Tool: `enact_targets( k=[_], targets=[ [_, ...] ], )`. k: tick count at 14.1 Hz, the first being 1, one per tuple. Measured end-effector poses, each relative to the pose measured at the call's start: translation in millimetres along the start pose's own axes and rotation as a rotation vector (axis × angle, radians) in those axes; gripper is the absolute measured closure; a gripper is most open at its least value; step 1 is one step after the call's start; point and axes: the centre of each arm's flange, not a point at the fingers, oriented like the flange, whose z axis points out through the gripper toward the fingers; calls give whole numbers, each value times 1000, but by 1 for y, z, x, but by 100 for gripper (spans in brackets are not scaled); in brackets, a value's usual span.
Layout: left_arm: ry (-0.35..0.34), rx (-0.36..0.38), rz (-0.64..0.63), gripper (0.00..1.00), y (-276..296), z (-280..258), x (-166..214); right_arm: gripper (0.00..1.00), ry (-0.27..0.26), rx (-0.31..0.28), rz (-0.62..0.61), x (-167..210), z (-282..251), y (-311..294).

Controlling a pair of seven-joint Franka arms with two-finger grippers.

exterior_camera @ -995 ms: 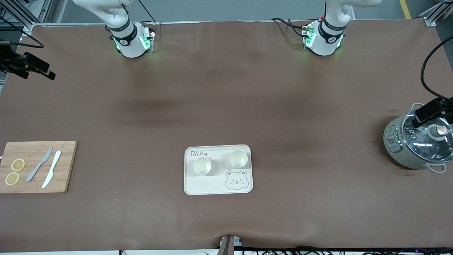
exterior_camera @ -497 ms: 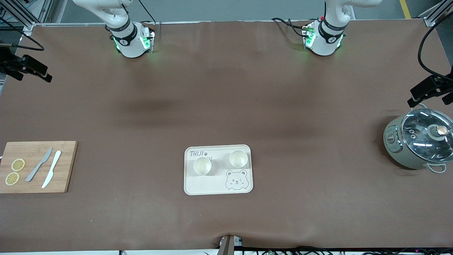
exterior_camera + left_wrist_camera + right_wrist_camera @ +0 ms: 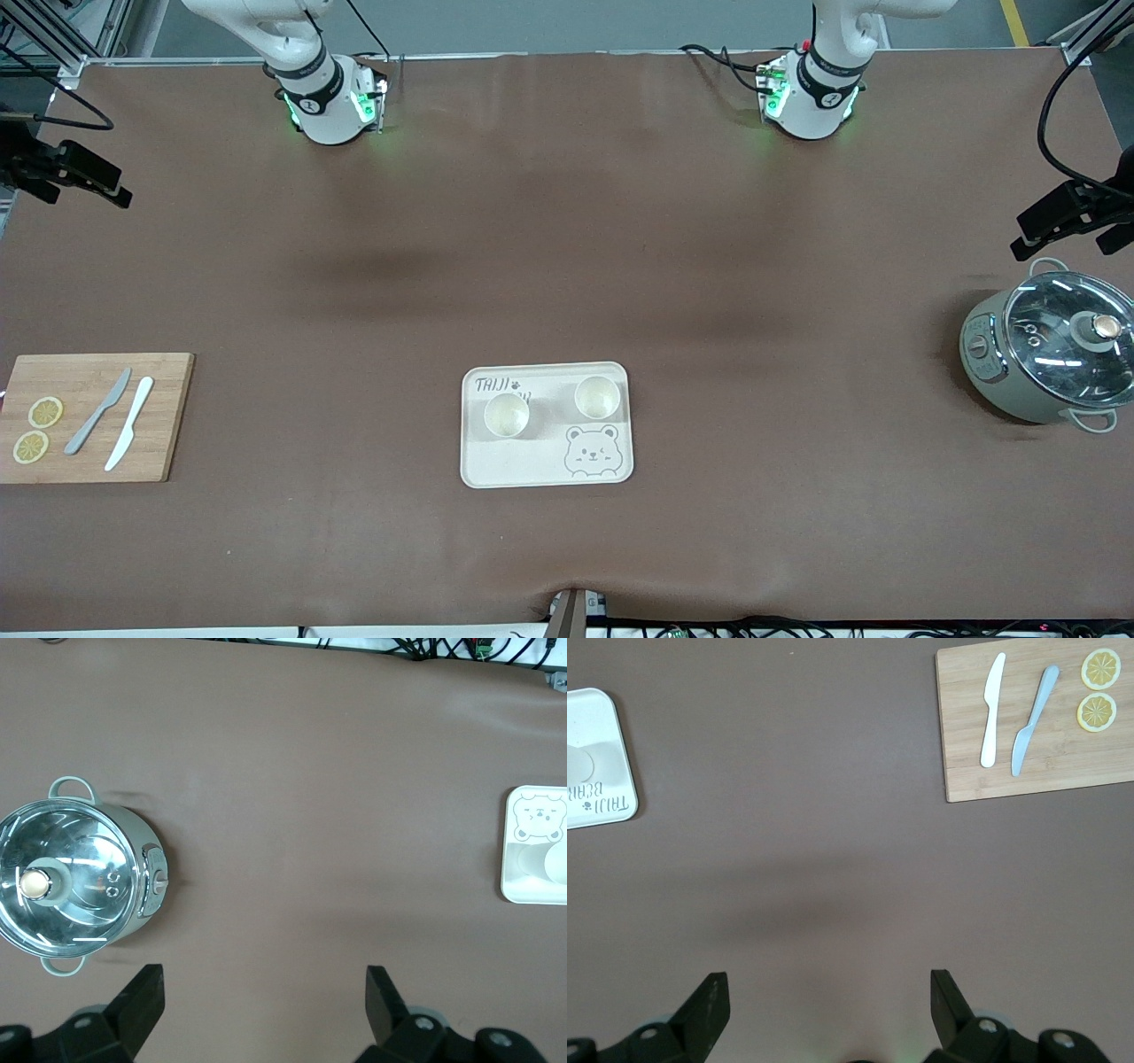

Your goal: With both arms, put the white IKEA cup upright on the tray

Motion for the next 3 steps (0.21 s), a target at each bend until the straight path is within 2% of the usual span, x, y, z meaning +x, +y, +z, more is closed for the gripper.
enact_targets(
  k=[3],
  targets=[
    [-2,0,3,0,2,1,0,0,5,0,0,1,-2,0]
  ],
)
